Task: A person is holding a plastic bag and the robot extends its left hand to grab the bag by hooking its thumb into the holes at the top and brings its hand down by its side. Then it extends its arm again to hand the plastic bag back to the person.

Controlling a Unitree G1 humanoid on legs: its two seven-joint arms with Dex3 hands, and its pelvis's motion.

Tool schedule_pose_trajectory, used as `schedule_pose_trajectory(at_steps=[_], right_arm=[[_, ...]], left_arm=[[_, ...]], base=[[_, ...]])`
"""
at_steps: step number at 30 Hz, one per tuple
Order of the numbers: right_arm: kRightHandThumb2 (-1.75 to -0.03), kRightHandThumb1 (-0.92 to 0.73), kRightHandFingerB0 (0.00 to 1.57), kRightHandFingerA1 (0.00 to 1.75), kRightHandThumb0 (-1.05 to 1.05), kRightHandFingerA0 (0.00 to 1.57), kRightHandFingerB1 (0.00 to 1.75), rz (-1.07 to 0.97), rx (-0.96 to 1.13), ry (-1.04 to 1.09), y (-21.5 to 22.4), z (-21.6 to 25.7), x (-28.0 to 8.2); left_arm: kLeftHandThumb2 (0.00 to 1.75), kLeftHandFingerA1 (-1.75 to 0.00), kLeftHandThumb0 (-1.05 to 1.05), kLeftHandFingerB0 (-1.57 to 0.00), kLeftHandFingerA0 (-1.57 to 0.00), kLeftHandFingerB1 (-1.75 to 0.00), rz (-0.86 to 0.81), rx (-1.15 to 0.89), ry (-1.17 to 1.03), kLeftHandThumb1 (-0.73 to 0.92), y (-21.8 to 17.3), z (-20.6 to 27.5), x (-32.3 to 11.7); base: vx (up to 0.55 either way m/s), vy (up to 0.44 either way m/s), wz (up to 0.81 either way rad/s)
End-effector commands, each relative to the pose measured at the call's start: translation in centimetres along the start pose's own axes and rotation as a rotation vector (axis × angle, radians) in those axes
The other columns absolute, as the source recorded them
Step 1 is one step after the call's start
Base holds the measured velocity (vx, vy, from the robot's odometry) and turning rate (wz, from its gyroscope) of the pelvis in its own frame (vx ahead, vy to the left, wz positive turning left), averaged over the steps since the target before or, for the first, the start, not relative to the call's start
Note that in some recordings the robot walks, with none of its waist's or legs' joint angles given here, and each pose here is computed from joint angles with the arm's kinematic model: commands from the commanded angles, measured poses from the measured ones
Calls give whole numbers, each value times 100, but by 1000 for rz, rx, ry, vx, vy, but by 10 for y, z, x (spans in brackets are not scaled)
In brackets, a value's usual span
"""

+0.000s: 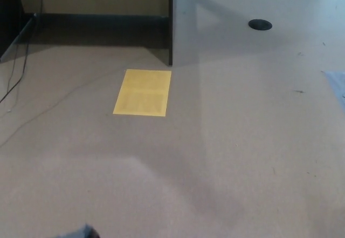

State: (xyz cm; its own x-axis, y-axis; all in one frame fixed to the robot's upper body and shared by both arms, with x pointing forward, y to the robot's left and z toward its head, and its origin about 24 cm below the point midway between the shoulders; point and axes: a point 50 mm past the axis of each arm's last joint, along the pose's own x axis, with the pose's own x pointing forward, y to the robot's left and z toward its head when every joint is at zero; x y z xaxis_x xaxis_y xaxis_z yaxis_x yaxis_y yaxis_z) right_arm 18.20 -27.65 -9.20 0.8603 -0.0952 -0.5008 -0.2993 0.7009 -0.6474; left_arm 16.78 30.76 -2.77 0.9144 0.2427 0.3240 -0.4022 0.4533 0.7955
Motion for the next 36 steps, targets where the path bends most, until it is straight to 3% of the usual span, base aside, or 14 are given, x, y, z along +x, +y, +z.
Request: schedule_pose_trajectory(at_steps=[1, 3, 4, 14, 15, 16, 17, 21, 23, 24, 25, 26, 31, 36], right_arm=[[-88, -57, 58, 83, -34, 81, 60, -32, -11, 11, -11, -2, 1], [-89, -56, 57, 83, -32, 83, 60, -32, -14, 3, -13, 0, 3], [-60, -68, 64, 73, -28, 82, 45, -30, -18, -3, -13, 1, 3], [-60, -69, 65, 69, -31, 83, 45, -29, -17, 13, -13, -2, 2], [-88, -57, 61, 81, -35, 82, 61, -32, -14, 14, -11, -5, -1], [-88, -56, 61, 81, -34, 83, 61, -33, -7, 11, -11, -6, -3], [-60, -68, 66, 73, -30, 82, 45, -34, -2, 14, -11, -5, -2], [-60, -68, 64, 71, -29, 83, 44, -29, -8, 32, -10, -7, -2], [-60, -68, 64, 70, -29, 83, 44, -34, -6, 35, -11, -8, -2], [-60, -68, 64, 69, -31, 83, 44, -30, -6, 34, -12, -8, -2], [-60, -68, 64, 69, -31, 83, 44, -28, -7, 38, -11, -10, -3], [-60, -68, 64, 71, -31, 81, 44, -27, -6, 37, -11, -10, -4], [-61, -69, 64, 66, -32, 80, 44, -28, -11, 35, -13, -8, -1], [-60, -68, 65, 66, -30, 83, 45, -20, -1, 45, -10, -15, -8]], left_arm=[[83, -155, 0, -79, -87, -120, 138, -98, -68, 74, 28, 12, 40], [85, -155, 1, -79, -90, -120, 167, -112, -91, 72, 34, 17, 48], [90, -155, 0, -81, -93, -123, 200, -109, -121, 67, 40, 22, 57], [83, -155, 1, -82, -97, -125, 268, -250, -432, 69, 65, 113, 111], [87, -161, -2, -80, -94, -125, 277, -242, -485, 64, 67, 129, 117], [91, -164, -6, -78, -88, -127, 290, -231, -528, 63, 68, 143, 122], [89, -165, -8, -77, -86, -127, 297, -230, -554, 67, 70, 152, 127], [92, -161, -12, -85, -107, -122, 336, -241, -645, 59, 79, 190, 141], [84, -171, -7, -79, -89, -127, 340, -271, -681, 67, 82, 210, 147], [103, -134, -3, -89, -120, -109, 332, -279, -725, 55, 84, 231, 156], [103, -134, -3, -89, -120, -109, 327, -280, -721, 55, 82, 231, 155], [81, -166, -7, -81, -93, -125, 325, -272, -729, 67, 82, 236, 158], [75, -161, -8, -81, -103, -126, 350, -245, -780, 64, 86, 265, 177], [67, -174, -11, -73, -90, -132, 377, -234, -837, 71, 93, 293, 181]], base=[[0, 0, 0], [0, 0, 0], [0, 0, 0], [0, 0, 0], [0, 0, 0], [0, 0, 0], [0, 0, 0], [0, 0, 0], [0, 0, 0], [0, 0, 0], [0, 0, 0], [0, 0, 0], [0, 0, 0], [0, 0, 0]])
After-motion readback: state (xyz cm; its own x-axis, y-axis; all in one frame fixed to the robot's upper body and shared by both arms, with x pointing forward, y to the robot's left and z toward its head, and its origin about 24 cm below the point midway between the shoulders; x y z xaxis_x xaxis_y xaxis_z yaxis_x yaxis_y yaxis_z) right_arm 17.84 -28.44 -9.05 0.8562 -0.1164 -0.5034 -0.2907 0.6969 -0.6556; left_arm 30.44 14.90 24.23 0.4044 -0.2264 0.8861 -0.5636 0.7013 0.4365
